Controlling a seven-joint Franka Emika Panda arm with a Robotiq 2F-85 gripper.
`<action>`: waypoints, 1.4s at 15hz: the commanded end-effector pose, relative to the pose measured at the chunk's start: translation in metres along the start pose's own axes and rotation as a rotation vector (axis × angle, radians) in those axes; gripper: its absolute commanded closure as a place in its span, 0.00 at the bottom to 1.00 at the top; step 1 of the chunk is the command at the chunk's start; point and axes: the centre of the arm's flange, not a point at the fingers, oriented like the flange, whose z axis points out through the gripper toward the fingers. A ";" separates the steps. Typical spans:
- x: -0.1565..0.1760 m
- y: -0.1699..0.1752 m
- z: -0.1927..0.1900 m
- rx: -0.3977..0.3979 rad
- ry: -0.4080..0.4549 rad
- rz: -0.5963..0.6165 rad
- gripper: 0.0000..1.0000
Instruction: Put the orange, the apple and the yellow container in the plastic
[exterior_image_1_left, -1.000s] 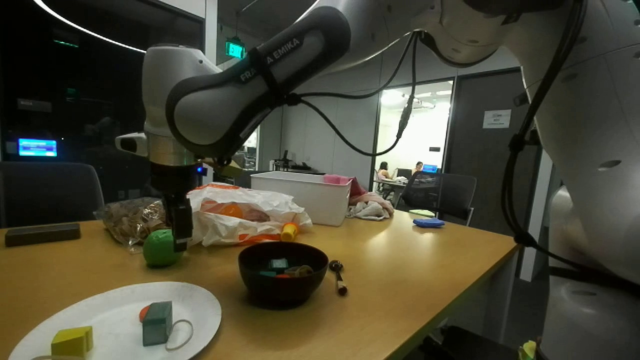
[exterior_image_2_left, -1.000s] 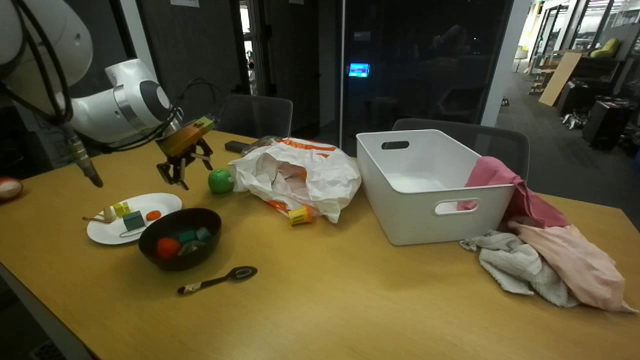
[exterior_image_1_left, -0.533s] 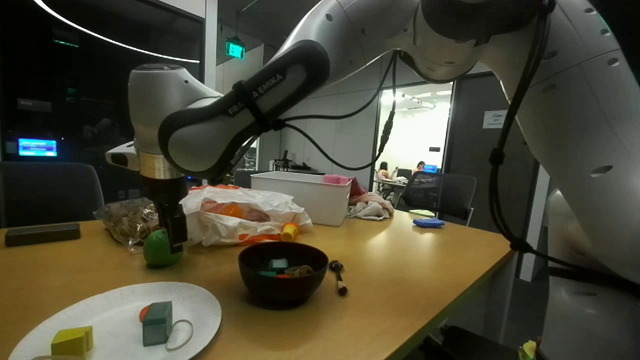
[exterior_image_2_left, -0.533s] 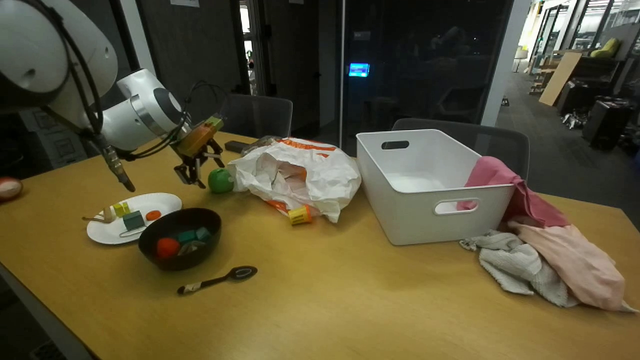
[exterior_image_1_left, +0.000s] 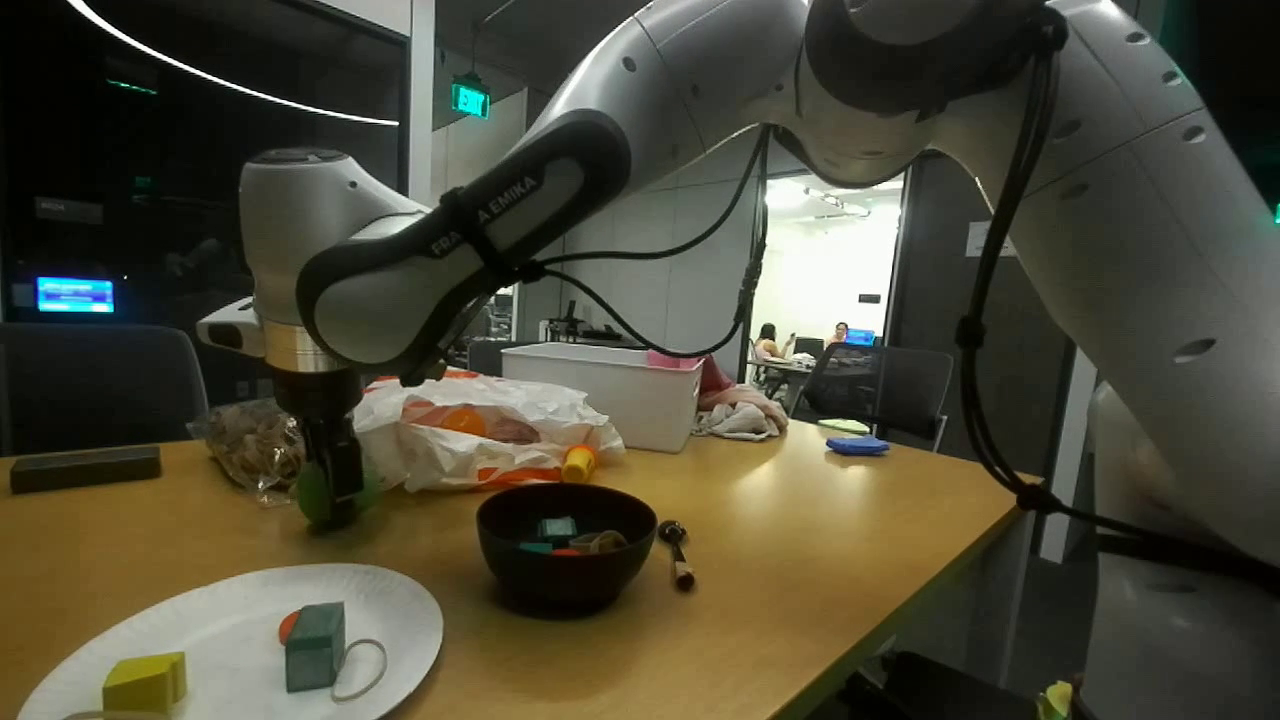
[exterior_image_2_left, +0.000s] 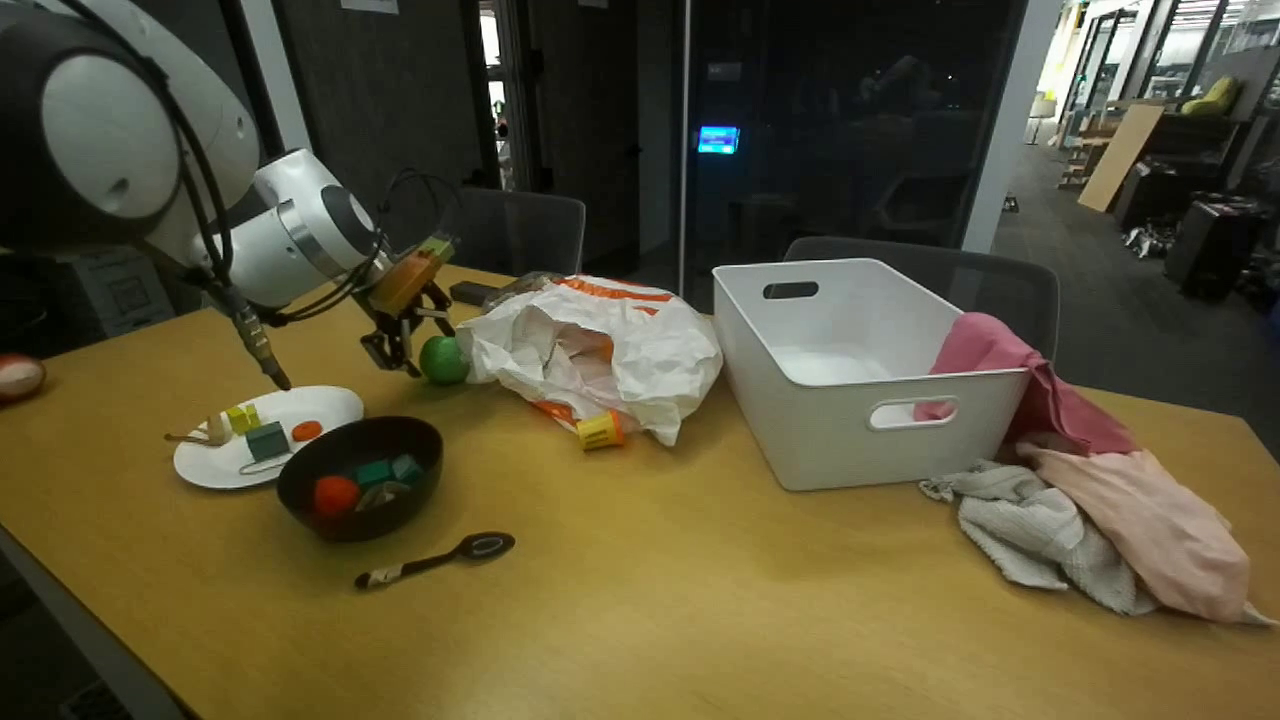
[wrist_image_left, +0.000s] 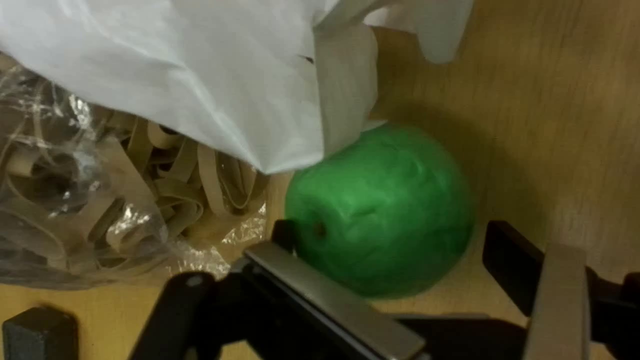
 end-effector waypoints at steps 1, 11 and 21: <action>-0.015 0.013 0.012 -0.001 -0.027 -0.038 0.34; -0.026 0.008 -0.058 0.058 0.049 0.050 0.44; -0.117 0.056 -0.128 -0.249 -0.096 0.254 0.44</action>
